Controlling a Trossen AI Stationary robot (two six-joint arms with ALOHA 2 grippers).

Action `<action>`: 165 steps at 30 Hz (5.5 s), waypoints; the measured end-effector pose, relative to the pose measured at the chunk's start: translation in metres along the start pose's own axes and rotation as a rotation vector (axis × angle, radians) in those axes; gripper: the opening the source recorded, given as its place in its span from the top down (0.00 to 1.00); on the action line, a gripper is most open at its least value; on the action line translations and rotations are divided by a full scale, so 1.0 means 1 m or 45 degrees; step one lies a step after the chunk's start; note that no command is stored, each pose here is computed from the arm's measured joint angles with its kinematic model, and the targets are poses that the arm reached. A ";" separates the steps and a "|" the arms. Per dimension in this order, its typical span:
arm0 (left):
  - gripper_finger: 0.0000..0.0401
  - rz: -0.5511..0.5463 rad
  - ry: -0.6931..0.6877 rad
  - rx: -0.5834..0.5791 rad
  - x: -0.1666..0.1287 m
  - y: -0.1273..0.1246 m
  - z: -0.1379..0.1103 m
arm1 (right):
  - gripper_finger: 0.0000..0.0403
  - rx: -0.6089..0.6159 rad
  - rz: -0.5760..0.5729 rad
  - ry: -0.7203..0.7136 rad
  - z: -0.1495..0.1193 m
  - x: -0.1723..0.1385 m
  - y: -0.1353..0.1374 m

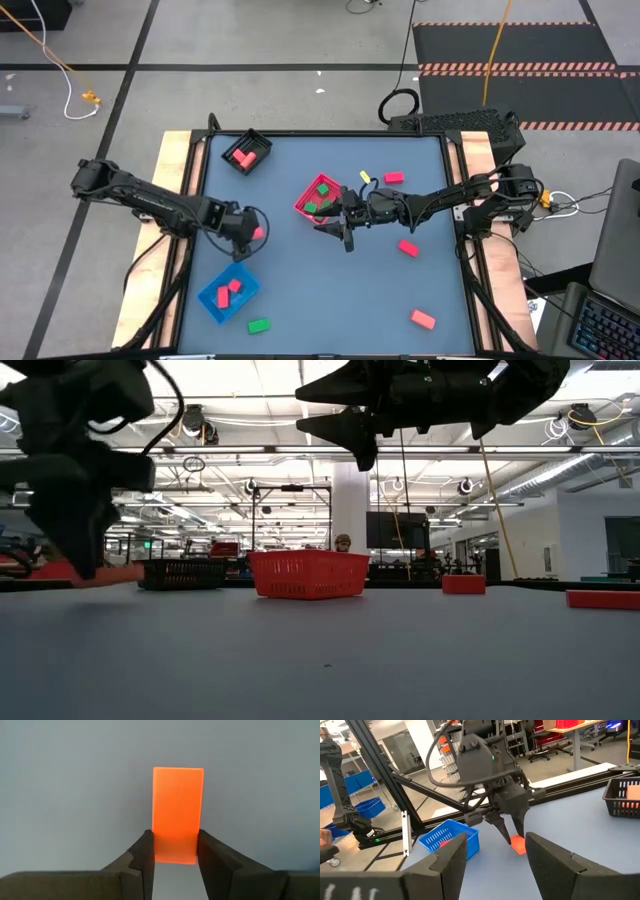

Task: Sort & place blocks by color
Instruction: Put the orange block into the black bin, then put the green block into the orange bin

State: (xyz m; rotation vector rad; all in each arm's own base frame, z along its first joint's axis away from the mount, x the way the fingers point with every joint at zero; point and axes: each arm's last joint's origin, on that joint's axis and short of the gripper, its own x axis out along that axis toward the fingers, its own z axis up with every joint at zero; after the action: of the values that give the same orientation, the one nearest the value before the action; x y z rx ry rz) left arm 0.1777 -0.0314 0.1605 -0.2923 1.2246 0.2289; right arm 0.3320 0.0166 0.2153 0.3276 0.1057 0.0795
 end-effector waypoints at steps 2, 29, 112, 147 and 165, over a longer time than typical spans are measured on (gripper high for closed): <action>0.71 -0.020 -0.036 0.027 -0.006 -0.004 0.007 | 0.51 0.000 0.000 0.000 0.000 0.000 0.000; 0.71 0.570 -0.376 -0.422 -0.076 0.131 0.084 | 0.51 -0.014 -0.002 -0.001 0.000 0.000 -0.001; 0.31 -0.193 -0.052 0.226 -0.040 -0.244 -0.004 | 0.51 0.064 0.037 0.107 -0.012 0.000 0.014; 0.33 0.057 0.319 0.032 0.030 -0.258 -0.033 | 0.51 0.116 0.207 0.221 -0.032 -0.005 0.064; 0.67 -0.168 0.254 0.047 0.012 -0.271 0.002 | 0.51 0.135 0.207 0.235 -0.034 -0.005 0.065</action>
State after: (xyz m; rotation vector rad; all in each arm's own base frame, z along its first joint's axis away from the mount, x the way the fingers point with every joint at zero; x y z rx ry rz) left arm 0.2719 -0.2852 0.1759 -0.3693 1.3988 0.0636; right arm 0.3191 0.0882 0.2051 0.4339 0.2667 0.2662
